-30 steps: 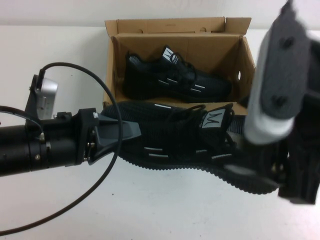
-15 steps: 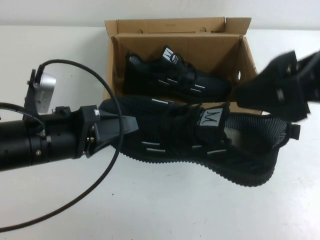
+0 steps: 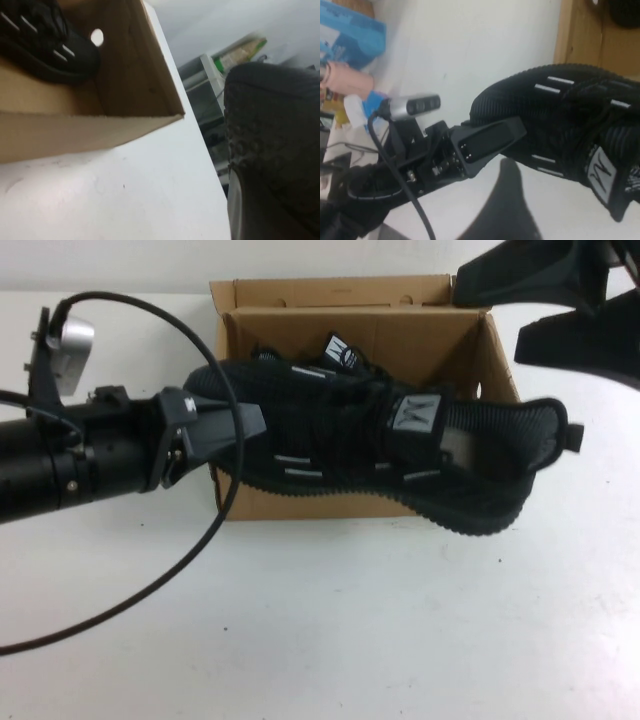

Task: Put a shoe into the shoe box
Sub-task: Hand over the shoe

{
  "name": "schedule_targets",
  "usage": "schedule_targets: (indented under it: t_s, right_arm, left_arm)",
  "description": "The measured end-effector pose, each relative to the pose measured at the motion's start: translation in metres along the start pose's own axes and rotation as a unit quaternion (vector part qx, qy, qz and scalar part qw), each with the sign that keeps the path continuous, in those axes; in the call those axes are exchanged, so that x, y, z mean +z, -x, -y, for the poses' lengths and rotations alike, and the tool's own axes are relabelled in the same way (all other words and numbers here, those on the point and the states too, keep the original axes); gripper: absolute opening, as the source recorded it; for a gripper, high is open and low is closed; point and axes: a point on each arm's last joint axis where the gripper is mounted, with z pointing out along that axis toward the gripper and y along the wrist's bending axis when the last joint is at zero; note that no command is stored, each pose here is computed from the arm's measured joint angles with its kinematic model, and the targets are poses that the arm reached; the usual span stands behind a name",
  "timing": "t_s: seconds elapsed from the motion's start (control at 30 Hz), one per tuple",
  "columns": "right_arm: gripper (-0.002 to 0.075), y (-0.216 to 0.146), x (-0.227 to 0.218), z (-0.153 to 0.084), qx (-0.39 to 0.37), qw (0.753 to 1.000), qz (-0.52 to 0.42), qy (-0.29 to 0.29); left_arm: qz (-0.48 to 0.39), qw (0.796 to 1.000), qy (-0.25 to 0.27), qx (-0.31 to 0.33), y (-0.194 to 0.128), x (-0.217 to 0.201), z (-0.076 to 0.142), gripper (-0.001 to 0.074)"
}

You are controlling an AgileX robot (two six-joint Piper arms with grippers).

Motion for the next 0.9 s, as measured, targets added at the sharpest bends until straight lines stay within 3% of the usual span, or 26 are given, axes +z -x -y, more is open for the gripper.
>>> schedule_targets:
  t_s: [0.37, 0.9]
  right_arm:
    - [0.0521, 0.004, 0.001, 0.000, -0.001, 1.000, 0.014, 0.003]
    - [0.0519, 0.016, 0.058, 0.025, 0.057, 0.996, -0.071, -0.010]
  left_arm:
    - [0.034, 0.998, 0.040, -0.026, 0.010, 0.000, -0.005, 0.0135]
    - [0.025, 1.000, 0.000, -0.019, 0.016, 0.000, 0.009, 0.0135]
